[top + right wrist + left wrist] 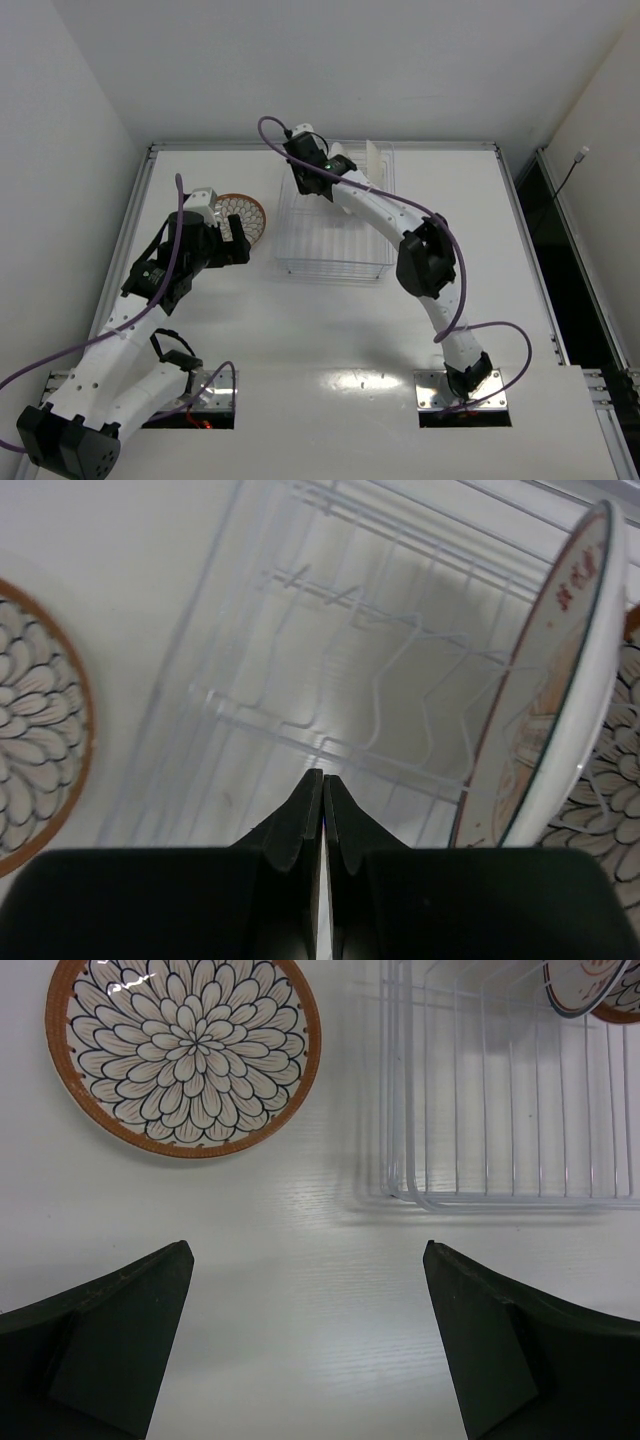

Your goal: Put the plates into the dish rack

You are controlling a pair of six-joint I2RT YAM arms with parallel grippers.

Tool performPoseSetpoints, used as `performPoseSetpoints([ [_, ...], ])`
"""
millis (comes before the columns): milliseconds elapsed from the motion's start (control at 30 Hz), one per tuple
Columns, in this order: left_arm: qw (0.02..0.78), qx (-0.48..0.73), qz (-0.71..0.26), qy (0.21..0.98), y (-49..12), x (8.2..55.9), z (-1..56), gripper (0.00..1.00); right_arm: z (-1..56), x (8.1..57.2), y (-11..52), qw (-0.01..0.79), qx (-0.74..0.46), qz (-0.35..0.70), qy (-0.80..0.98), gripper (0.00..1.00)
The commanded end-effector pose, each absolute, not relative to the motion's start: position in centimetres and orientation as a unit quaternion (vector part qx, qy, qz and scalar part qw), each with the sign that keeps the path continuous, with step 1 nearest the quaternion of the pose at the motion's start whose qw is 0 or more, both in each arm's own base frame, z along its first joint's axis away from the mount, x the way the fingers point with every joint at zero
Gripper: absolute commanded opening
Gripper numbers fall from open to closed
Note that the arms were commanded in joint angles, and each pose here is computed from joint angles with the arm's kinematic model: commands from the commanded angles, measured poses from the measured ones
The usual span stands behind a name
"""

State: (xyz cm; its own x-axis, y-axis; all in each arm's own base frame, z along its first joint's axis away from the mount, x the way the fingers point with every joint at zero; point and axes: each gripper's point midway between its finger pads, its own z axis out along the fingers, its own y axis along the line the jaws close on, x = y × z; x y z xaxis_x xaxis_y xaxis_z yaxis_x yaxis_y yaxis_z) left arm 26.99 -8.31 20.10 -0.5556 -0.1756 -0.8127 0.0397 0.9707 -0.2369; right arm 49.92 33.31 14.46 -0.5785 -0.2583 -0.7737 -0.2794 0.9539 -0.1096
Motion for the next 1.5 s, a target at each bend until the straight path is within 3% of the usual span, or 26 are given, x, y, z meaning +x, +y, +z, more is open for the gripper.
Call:
performPoseSetpoints([
  [0,0.473,-0.031,-0.122,0.872,-8.8,27.1,20.3,1.00,17.1,51.5,31.1,0.477,-0.092,-0.046,0.873,0.00],
  [233,0.473,-0.031,-0.122,0.872,-8.8,27.1,20.3,1.00,18.8,51.8,27.5,0.502,-0.044,-0.132,0.853,0.00],
  [600,0.473,-0.031,-0.122,0.872,-8.8,27.1,20.3,1.00,19.4,51.6,23.2,0.489,-0.022,-0.172,0.855,0.00],
  [1100,0.475,-0.035,-0.114,0.872,-8.5,27.2,20.3,1.00,22.2,51.0,19.9,0.494,-0.003,-0.169,0.853,0.00],
  [1300,0.471,-0.035,-0.113,0.874,-8.5,27.3,20.1,1.00,24.8,50.7,21.8,0.523,-0.027,-0.093,0.847,0.00],
  [1400,0.469,-0.037,-0.107,0.876,-8.3,27.2,19.9,1.00,26.9,49.8,23.9,0.536,-0.063,-0.033,0.841,0.11],
  [1467,0.466,-0.044,-0.104,0.878,-8.2,27.3,19.7,1.00,27.6,48.4,26.1,0.530,-0.097,0.023,0.842,0.34],
])
